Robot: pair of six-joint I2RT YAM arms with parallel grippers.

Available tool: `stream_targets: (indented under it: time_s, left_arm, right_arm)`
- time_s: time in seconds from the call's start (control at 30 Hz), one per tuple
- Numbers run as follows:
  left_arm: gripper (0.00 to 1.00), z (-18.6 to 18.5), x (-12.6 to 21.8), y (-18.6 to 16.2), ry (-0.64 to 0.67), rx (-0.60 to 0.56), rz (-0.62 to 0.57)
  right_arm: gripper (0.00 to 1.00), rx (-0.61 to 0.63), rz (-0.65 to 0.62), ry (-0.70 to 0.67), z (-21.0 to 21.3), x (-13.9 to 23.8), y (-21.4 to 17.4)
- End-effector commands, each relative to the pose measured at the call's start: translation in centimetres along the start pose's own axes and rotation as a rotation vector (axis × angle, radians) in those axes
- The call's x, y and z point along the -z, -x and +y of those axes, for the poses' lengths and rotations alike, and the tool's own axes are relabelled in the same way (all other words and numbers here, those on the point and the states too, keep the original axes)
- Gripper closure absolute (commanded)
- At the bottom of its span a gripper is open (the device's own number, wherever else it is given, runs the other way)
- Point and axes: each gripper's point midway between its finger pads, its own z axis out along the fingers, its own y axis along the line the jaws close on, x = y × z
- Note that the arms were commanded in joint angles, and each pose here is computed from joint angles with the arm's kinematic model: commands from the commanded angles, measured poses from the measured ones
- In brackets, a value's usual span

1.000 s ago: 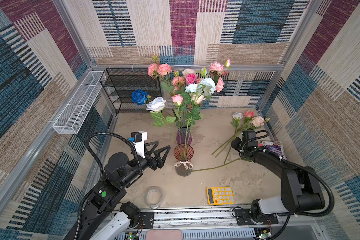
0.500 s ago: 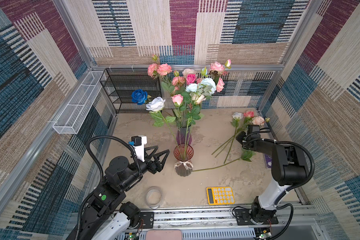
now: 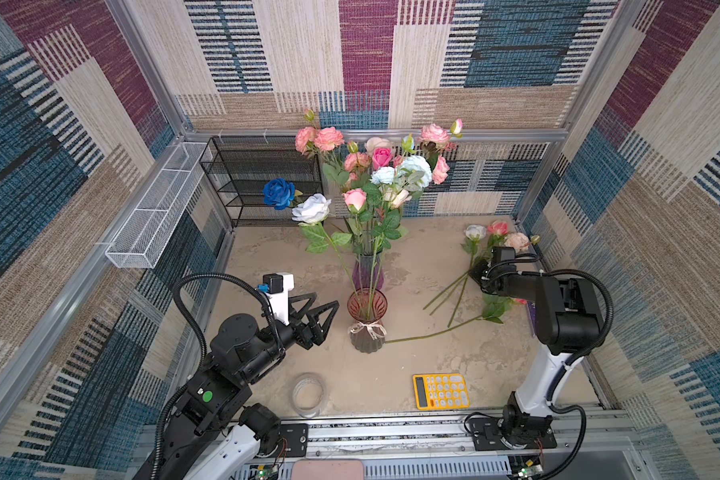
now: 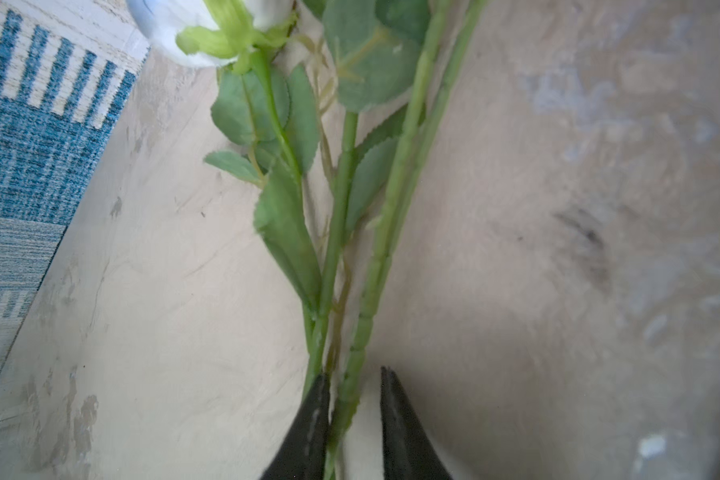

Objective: Arrange the flowers into the vase
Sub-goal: 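Close the right gripper on peach rose stems in the pile, then lift the peach roses upright with the right gripper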

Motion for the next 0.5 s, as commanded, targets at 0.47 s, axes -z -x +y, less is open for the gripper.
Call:
stream_targets:
  time_s: [0.47]
  left_arm:
    - [0.2,-0.7,0.0,1.0,-0.019,-0.003,-0.018]
  right_arm:
    - [1.0,0.049,-0.142,0.165,4.4,6.1,3.2]
